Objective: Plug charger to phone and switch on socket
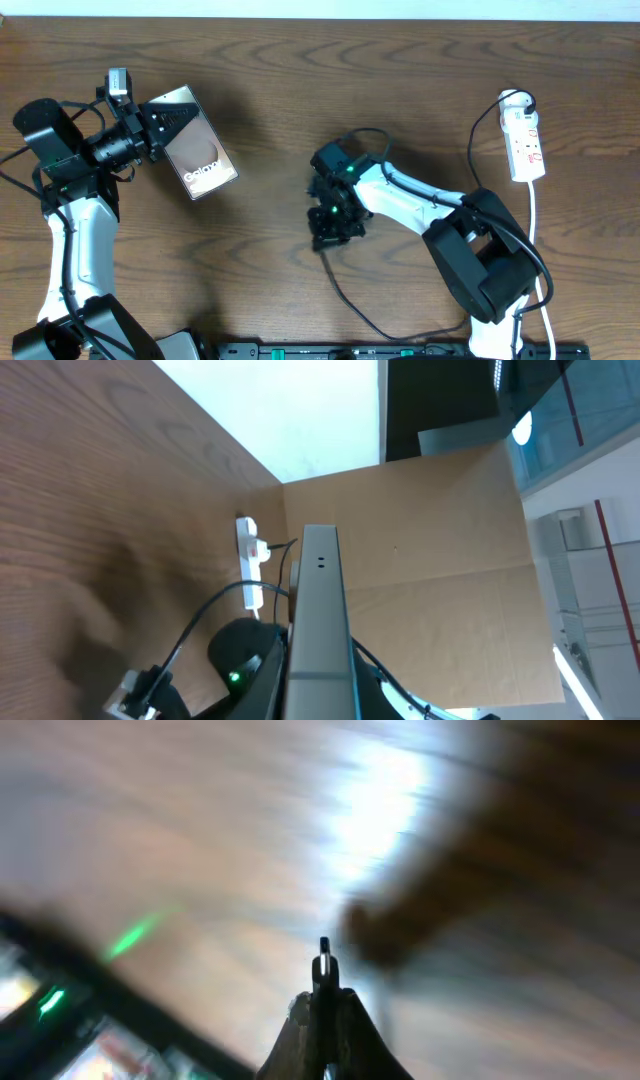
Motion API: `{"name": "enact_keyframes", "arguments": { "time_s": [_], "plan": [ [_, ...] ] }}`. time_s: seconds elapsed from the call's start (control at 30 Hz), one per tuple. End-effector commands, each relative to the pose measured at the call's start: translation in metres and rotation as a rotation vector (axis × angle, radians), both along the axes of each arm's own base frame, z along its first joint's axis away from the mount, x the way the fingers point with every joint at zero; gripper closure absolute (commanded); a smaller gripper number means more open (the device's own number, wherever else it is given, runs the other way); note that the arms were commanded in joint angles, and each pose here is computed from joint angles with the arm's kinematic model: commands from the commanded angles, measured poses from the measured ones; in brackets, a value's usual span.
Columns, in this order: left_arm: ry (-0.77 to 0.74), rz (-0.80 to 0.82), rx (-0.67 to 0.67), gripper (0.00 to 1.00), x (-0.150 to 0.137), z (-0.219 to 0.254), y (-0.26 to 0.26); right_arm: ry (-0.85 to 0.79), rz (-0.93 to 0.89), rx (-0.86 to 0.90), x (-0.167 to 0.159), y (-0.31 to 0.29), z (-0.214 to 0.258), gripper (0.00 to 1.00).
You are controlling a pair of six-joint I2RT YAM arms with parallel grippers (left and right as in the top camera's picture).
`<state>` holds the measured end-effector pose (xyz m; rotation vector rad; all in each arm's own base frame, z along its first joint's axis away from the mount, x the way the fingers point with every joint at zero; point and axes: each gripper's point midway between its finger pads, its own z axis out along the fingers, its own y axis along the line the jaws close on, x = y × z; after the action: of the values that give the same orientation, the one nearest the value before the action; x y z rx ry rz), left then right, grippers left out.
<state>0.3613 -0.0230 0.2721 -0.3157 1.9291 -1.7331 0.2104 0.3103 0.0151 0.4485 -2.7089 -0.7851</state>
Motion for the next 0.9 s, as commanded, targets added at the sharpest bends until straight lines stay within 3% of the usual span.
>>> {"name": "enact_keyframes", "arguments": {
  "time_s": [0.0, 0.23, 0.63, 0.87],
  "plan": [
    [-0.047, -0.038, 0.008, 0.93, -0.007, 0.010, -0.003, -0.033, 0.199, 0.377, -0.004, 0.043, 0.050, 0.99],
    [-0.080, -0.067, 0.016, 0.93, -0.011, 0.011, -0.005, -0.084, 0.317, 0.761, -0.003, 0.074, 0.106, 0.99],
    [-0.109, -0.070, 0.030, 0.93, -0.011, 0.014, -0.005, -0.112, 0.405, 1.044, -0.005, 0.085, 0.149, 0.99],
    [-0.130, -0.041, 0.052, 0.93, -0.006, 0.014, -0.003, -0.154, 0.434, 1.093, -0.002, 0.089, 0.156, 0.99]
  ]
}}
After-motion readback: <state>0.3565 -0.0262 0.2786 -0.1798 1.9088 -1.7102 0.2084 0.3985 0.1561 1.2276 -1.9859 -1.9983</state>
